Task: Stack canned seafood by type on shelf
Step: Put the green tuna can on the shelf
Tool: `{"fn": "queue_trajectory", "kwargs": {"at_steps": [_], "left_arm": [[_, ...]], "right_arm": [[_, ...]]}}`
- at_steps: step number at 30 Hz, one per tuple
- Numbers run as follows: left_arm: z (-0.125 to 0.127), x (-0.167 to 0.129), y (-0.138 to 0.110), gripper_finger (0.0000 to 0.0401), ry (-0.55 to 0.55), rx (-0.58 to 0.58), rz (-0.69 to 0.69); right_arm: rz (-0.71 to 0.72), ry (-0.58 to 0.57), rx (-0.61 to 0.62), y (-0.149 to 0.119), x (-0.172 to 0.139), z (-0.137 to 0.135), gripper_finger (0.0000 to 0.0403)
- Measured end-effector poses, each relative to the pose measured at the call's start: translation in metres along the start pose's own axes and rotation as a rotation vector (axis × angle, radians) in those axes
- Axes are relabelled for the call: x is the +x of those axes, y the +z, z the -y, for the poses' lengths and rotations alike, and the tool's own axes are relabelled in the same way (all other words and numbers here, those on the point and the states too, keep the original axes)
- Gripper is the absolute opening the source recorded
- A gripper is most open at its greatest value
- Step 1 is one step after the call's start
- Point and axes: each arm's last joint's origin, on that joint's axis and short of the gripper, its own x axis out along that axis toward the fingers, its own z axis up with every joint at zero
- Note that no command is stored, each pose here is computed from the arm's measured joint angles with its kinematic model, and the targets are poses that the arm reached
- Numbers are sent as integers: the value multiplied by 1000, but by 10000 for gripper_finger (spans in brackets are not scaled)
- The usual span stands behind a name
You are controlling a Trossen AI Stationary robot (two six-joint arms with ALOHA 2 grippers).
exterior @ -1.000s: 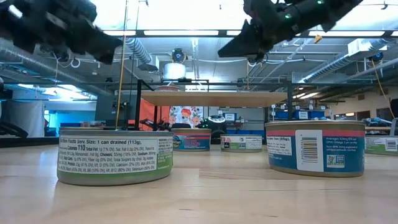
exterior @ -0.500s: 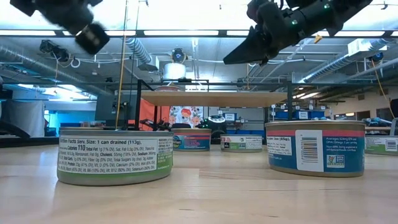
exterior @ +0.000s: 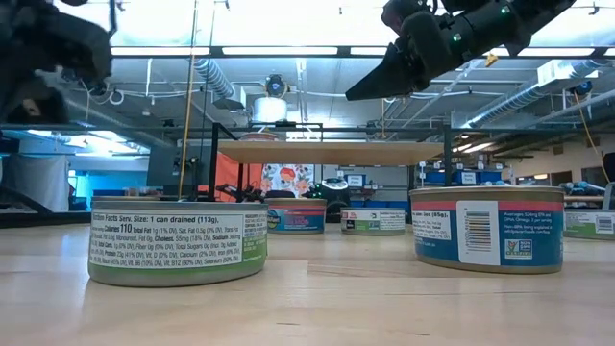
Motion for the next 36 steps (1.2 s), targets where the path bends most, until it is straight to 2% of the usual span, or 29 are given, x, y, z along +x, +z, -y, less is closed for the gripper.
{"fn": "queue_trajectory", "kwargs": {"at_steps": [7, 14, 18, 23, 36], "left_arm": [[8, 19, -15, 8, 141, -126, -129], [11, 42, -16, 8, 252, -90, -223], [12, 55, -11, 8, 261, -36, -241], [17, 63, -2, 8, 213, 13, -211], [10, 63, 34, 8, 202, 110, 65]], "right_arm": [[-2, -10, -19, 0, 1, 4, 9], [-8, -3, 31, -3, 0, 1, 9], [-29, 16, 48, -12, -1, -5, 9], [-16, 22, 60, -13, -2, -10, 9], [-7, 24, 38, -12, -2, -12, 9]]}}
